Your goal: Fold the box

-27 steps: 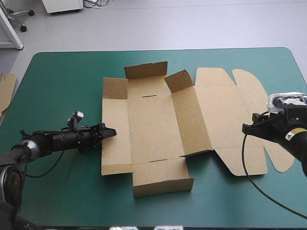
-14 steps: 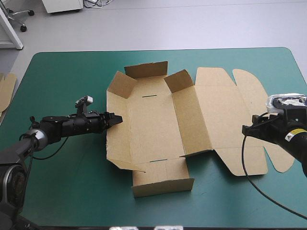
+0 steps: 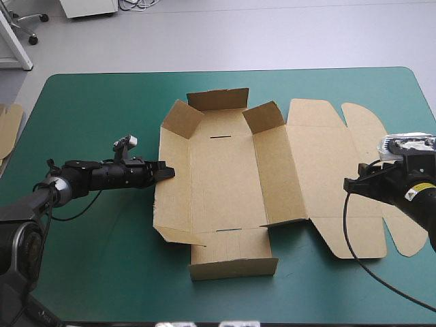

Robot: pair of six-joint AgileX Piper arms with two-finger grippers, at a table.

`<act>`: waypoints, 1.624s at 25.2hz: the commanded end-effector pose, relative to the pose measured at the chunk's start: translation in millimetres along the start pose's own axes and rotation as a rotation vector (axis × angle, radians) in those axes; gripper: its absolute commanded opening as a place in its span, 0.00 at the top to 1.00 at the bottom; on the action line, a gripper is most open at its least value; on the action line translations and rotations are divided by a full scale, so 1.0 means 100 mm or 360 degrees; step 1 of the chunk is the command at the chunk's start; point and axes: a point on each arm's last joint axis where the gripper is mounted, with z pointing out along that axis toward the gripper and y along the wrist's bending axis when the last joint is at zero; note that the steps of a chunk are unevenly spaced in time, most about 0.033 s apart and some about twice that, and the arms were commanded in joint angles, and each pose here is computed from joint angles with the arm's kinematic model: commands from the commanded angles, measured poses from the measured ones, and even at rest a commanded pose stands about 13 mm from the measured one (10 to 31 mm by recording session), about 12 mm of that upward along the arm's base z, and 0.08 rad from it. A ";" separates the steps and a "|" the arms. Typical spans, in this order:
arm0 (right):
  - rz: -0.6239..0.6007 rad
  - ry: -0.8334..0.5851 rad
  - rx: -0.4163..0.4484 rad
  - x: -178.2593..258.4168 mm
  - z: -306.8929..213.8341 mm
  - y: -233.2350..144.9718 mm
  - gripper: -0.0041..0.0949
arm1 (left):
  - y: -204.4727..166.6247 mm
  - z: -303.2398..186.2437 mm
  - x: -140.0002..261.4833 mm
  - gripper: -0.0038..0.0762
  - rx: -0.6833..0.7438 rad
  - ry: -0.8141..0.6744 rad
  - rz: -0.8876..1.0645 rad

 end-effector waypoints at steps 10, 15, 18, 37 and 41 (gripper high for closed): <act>-0.0059 -0.0208 0.0008 -0.18 -0.07 0.00 0.51 | -0.52 -0.37 -0.84 0.97 -0.0164 0.0011 0.0747; -0.0067 -0.0208 0.0008 -0.18 -0.07 0.00 0.51 | -0.69 -0.40 -1.30 0.97 -0.0187 0.0142 0.1092; -0.0059 -0.0215 -0.0001 -0.18 -0.07 0.01 0.51 | -0.90 -0.27 -1.58 0.97 -0.0253 0.0316 0.1439; -0.0066 -0.0221 0.0006 -0.18 -0.06 0.00 0.51 | -2.44 0.19 -1.51 0.97 -0.0842 0.0083 0.2928; -0.0062 -0.0233 0.0008 -0.20 -0.08 0.00 0.51 | -2.66 0.06 -1.34 0.97 -0.0881 0.0082 0.2855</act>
